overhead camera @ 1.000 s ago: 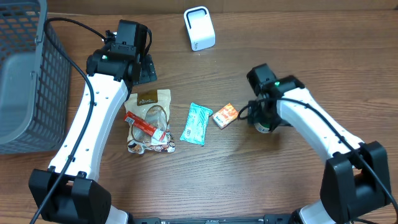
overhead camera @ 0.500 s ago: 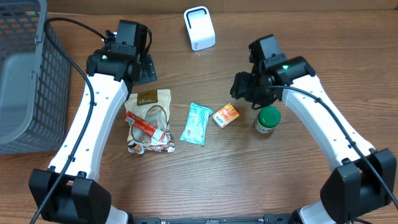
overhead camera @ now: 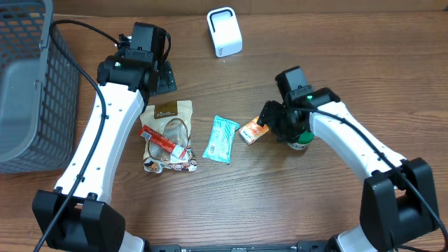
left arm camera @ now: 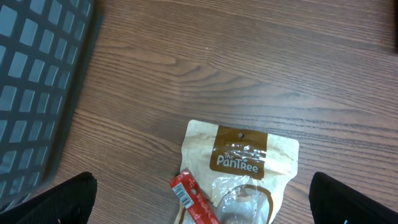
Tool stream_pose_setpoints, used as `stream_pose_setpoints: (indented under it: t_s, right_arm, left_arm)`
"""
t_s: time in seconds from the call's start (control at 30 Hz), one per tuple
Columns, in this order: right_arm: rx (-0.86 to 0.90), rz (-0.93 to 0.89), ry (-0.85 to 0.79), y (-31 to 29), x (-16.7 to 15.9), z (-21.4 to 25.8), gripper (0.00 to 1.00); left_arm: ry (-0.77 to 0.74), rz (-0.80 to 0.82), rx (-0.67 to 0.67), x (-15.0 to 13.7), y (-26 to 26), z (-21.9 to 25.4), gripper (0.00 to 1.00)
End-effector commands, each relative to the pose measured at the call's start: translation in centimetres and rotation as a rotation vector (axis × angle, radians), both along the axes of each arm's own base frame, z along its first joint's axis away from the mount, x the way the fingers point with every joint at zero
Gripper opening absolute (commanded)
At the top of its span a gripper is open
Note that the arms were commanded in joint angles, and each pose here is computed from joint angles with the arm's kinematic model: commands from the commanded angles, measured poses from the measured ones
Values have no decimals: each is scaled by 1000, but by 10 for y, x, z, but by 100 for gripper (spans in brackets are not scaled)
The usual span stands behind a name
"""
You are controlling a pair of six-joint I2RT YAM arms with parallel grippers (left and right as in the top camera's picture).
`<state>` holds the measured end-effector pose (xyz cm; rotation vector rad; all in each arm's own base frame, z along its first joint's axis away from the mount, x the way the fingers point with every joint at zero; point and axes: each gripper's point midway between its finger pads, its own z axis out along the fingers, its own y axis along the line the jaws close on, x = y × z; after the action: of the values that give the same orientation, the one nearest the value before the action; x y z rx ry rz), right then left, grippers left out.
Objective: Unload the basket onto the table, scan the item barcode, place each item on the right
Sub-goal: 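Lower the right gripper and grasp the orange Kleenex box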
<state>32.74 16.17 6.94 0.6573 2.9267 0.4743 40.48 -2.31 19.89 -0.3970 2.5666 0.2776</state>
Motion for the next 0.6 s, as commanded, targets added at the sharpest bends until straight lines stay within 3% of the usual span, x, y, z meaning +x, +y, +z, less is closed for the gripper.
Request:
stream_pose_setpoints:
  t_s: [0.0, 0.2, 0.57]
  right_arm:
    - [-62, -62, -30, 3, 1, -2, 63]
    - [-100, -98, -89, 21, 3, -1, 52]
    - [-187, -207, -90, 26, 1, -21, 52]
  left_arm:
    - [-24, -7, 17, 1, 3, 11, 100]
    - [-24, -7, 17, 1, 3, 11, 100]
    - [-24, -7, 17, 1, 3, 11, 100]
